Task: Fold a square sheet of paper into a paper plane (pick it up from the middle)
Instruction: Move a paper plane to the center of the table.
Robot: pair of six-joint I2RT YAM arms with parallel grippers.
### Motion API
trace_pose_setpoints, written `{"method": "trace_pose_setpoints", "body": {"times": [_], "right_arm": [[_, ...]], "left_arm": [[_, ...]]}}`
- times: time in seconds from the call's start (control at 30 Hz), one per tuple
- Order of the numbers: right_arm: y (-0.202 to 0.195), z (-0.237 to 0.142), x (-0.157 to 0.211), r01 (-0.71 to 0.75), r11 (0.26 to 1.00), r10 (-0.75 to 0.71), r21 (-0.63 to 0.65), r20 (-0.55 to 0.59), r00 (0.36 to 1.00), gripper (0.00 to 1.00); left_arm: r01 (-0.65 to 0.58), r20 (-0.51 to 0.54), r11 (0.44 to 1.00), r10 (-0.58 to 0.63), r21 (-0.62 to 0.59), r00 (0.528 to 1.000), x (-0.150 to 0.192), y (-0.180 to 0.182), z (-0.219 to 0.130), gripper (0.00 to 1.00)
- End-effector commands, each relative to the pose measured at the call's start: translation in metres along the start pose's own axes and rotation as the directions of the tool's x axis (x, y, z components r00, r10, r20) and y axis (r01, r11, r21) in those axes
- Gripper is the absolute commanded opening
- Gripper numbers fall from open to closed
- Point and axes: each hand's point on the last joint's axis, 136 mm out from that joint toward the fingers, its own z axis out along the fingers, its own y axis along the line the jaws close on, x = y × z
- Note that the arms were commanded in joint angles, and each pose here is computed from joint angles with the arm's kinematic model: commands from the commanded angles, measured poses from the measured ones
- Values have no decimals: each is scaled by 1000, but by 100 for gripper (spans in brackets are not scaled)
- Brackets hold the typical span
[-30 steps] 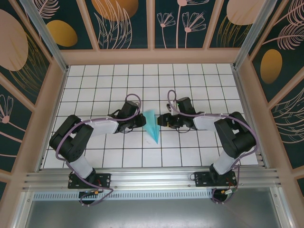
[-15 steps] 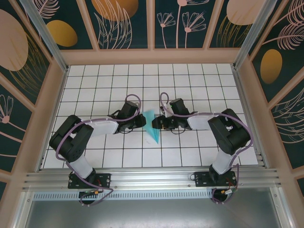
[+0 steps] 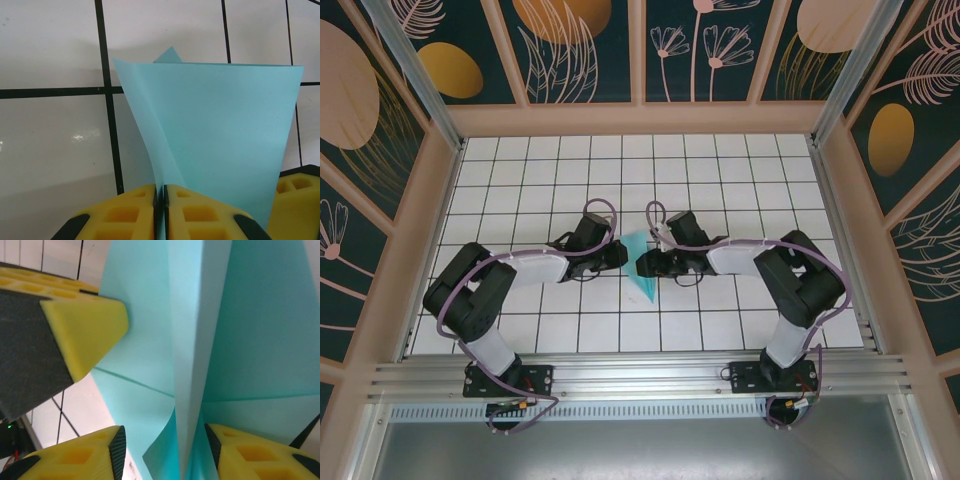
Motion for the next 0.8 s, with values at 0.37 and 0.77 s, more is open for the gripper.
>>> {"method": "trace_pose_setpoints", "body": {"times": [0.37, 0.77], "right_arm": [[-9, 13, 2, 66, 985, -62, 160, -29, 998, 29], [-6, -8, -17, 47, 967, -57, 251, 34, 998, 10]], "left_arm": [[4, 24, 999, -5, 37, 1000, -4, -6, -8, 15], [14, 96, 993, -26, 119, 995, -24, -33, -37, 35]]}}
